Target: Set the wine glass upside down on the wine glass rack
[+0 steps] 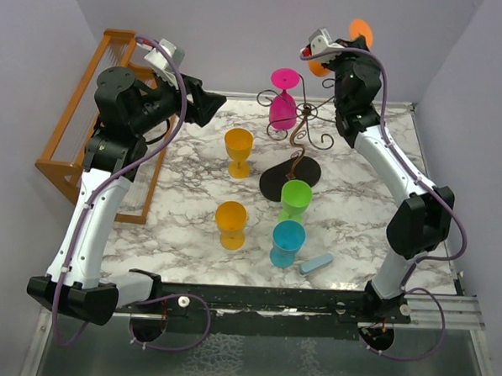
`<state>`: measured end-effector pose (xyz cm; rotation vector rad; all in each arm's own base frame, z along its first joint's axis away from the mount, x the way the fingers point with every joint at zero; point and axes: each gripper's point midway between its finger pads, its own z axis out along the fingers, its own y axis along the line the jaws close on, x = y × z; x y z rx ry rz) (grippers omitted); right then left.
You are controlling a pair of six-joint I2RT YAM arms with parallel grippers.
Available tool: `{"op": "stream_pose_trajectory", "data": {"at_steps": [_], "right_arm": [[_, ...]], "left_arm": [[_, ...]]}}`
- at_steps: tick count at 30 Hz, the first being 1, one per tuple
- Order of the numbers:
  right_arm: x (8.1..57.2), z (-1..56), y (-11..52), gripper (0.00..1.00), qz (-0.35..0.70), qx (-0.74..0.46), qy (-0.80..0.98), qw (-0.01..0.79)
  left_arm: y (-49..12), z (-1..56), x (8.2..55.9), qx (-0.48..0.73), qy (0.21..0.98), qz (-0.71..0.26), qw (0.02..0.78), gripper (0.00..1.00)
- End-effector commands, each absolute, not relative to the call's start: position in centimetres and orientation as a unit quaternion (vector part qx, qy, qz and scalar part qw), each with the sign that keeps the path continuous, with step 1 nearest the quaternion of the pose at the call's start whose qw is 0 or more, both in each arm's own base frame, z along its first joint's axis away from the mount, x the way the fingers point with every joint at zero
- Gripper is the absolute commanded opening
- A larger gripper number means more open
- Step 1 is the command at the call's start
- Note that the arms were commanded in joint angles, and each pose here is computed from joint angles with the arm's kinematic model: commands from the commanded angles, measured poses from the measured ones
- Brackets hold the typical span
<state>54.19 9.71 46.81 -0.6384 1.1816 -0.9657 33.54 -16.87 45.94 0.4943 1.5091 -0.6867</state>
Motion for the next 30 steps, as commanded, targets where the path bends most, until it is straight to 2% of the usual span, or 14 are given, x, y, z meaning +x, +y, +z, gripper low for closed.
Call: {"op": "stream_pose_trajectory", "data": {"at_steps": [1, 12, 30], "right_arm": [[52.7, 48.6, 11.5, 0.01, -0.428, -0.332, 0.464, 0.701], [51.6, 47.2, 13.8, 0.01, -0.402, -0.421, 0.432, 0.689], [50.4, 44.8, 16.5, 0.01, -0.383, -0.567, 0.382, 0.622]], "left_arm": [[-16.4, 46.6, 33.1, 0.219, 0.656, -0.291, 0.662, 0.75], [-16.4, 46.5, 32.9, 0.221, 0.655, -0.291, 0.661, 0.75], [-15.9, 46.3, 32.7, 0.222, 0.656, -0.283, 0.663, 0.75]]}}
